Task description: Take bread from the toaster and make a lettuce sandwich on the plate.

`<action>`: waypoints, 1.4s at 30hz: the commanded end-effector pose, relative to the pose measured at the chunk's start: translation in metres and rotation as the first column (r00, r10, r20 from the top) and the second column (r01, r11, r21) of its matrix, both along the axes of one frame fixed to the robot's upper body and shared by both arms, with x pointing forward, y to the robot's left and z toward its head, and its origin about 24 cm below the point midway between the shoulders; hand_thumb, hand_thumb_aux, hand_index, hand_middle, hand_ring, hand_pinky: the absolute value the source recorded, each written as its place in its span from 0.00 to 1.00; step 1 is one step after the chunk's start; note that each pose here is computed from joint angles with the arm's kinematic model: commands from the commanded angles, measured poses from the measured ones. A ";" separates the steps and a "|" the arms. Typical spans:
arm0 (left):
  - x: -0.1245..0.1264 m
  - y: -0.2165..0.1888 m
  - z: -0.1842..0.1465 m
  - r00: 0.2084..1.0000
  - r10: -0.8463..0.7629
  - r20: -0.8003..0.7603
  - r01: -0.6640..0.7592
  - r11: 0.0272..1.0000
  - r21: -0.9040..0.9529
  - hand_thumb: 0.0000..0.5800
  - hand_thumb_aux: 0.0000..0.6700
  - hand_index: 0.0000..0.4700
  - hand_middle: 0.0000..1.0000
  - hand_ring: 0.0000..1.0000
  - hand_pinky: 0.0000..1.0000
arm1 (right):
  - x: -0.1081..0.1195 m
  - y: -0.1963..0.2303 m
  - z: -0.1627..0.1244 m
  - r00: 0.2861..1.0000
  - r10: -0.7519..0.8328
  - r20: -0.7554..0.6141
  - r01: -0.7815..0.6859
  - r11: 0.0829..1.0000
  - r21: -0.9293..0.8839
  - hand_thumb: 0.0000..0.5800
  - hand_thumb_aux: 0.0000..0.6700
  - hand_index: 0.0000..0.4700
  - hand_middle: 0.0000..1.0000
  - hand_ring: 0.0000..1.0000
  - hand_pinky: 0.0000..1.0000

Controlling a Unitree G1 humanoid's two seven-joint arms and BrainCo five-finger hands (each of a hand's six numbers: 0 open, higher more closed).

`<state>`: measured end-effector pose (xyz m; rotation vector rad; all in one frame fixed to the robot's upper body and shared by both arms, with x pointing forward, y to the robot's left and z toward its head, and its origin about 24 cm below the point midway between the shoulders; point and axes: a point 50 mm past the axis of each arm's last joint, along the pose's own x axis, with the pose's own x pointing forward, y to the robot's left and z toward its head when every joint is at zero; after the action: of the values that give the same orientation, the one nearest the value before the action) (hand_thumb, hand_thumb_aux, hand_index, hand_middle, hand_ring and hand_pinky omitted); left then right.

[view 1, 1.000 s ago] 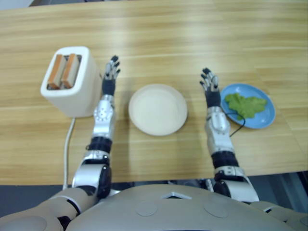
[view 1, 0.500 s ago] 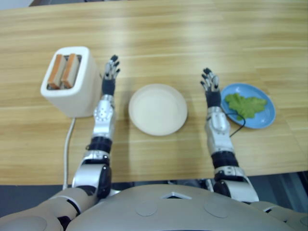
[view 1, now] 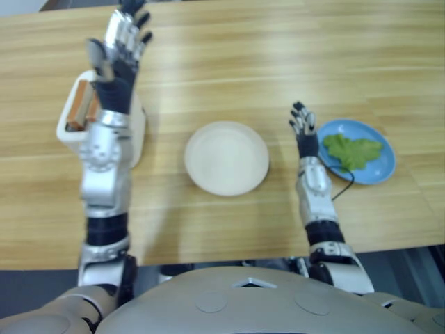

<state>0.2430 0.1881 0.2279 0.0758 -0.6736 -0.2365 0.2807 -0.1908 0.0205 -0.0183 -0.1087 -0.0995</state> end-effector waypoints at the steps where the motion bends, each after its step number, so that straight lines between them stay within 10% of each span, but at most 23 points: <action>1: -0.019 0.041 0.032 0.992 0.128 0.011 -0.128 0.981 0.145 0.00 0.00 0.00 0.00 0.00 0.00 | 0.000 0.004 -0.003 1.000 0.008 -0.019 -0.008 1.000 0.020 0.00 0.00 0.00 0.00 0.00 0.00; 9: -0.009 0.124 0.004 0.803 0.592 -0.072 -0.430 0.658 0.619 0.00 0.00 0.00 0.00 0.00 0.00 | -0.001 0.005 -0.003 1.000 0.003 -0.016 -0.002 1.000 0.024 0.00 0.00 0.00 0.00 0.00 0.00; 22: -0.002 0.183 -0.074 0.574 0.819 0.010 -0.280 0.184 0.942 0.00 0.00 0.00 0.00 0.00 0.00 | -0.003 0.003 -0.002 1.000 0.002 -0.020 -0.002 1.000 0.024 0.00 0.00 0.00 0.00 0.00 0.00; 42: 0.010 0.162 -0.084 0.611 0.777 0.153 -0.216 -0.021 0.976 0.00 0.00 0.00 0.00 0.00 0.00 | -0.004 0.002 -0.004 0.999 -0.003 -0.039 0.004 1.000 0.031 0.00 0.00 0.00 0.00 0.00 0.00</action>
<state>0.2518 0.3545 0.1464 1.5062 0.1758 0.1719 0.2787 -0.1878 0.0194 -0.0006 -0.0872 -0.1014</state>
